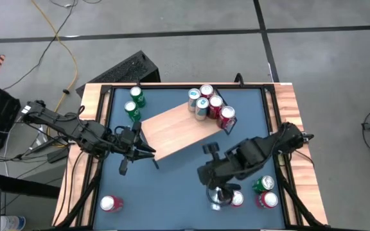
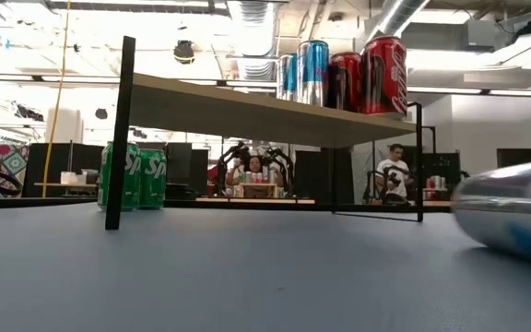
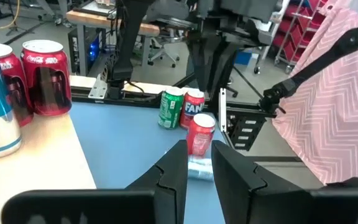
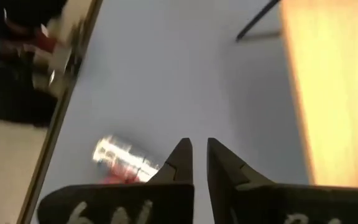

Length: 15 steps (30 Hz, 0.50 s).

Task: Place canned beverage on shelf
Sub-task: Put the blue soda can on the shelf aligned with the other blue soda cans

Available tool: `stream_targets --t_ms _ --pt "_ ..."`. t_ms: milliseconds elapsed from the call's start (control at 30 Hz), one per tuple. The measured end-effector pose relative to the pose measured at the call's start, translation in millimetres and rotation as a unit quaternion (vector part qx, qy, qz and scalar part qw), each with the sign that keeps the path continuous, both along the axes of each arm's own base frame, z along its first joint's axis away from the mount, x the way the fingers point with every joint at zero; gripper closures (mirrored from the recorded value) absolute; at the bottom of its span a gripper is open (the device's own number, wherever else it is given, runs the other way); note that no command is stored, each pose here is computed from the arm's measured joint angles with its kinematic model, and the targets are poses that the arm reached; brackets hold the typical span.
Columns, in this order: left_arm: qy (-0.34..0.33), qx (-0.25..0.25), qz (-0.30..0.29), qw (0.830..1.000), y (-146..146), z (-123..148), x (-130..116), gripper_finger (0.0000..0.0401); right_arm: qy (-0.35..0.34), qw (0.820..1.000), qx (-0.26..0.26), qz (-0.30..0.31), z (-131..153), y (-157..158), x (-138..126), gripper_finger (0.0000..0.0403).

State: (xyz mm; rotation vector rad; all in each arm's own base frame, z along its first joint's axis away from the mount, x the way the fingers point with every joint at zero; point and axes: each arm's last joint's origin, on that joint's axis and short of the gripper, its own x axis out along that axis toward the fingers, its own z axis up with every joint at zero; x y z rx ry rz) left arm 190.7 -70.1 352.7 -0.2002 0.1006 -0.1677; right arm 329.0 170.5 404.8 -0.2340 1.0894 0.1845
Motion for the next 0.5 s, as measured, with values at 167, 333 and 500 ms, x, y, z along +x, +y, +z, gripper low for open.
stream_targets --t_ms 167,333,500 --pt "0.025 0.011 0.015 0.999 1 -5 0 0.0342 0.047 0.999 -0.013 -0.005 -19 15 -6 0.0354" --pt "0.042 0.009 0.017 0.999 1 -8 -1 0.0341 0.099 0.995 -0.021 -0.017 -59 30 -5 0.0271" --pt "0.043 0.008 0.019 0.999 1 -9 -1 0.0341 0.144 0.989 -0.026 0.014 -107 37 -1 0.0166"
